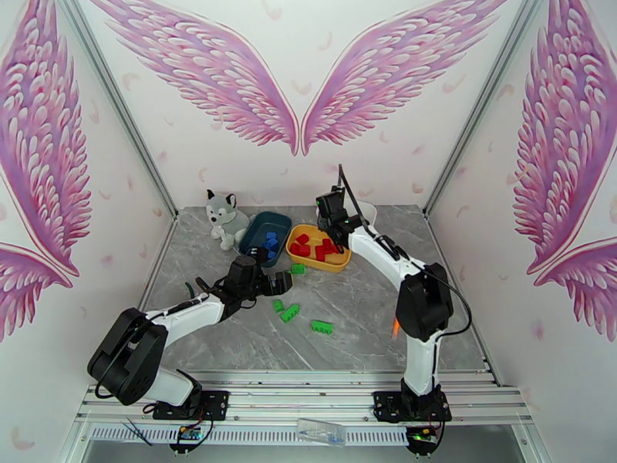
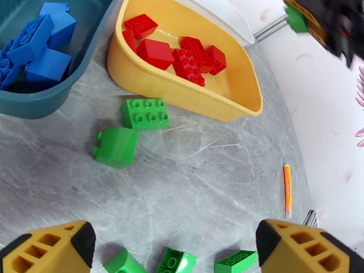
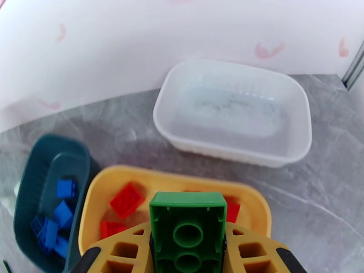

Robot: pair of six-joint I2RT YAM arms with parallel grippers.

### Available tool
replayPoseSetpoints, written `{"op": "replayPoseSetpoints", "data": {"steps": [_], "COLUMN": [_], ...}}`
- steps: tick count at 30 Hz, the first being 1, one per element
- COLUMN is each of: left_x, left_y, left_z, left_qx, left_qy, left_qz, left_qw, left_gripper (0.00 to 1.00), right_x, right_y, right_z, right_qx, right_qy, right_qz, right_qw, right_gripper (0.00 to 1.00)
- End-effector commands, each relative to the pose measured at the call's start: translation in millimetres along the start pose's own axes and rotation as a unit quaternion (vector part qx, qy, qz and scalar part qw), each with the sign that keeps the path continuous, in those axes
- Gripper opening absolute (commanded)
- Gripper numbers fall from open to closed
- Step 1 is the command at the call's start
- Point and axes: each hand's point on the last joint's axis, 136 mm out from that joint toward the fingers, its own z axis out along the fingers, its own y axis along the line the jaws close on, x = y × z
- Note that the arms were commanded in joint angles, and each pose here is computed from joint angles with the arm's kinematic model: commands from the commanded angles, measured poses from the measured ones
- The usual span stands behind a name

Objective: Sort the legos into containers by color

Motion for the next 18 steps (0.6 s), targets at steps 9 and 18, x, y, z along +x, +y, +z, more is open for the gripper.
{"op": "replayPoseSetpoints", "data": {"steps": [9,18], "left_x": [-9,-9], "left_y": [-28,-37], "left_z": [-13,-12], "left_qx": [0.037,0.043], "left_qy": [-0.016,-0.017], "left_qz": [0.026,0.034], "left_qw": [0.999,0.998], "left_gripper": [0.99,0.99], "right_x": [-24,-47], "right_y": [-65,-79], "right_z": [106,113], "right_qx": [0.019,-0.04], "right_qy": [0.059,0.055], "right_qz": [0.05,0.066], "right_qw": [0.997,0.995], "right_gripper": [0.23,0.69]}}
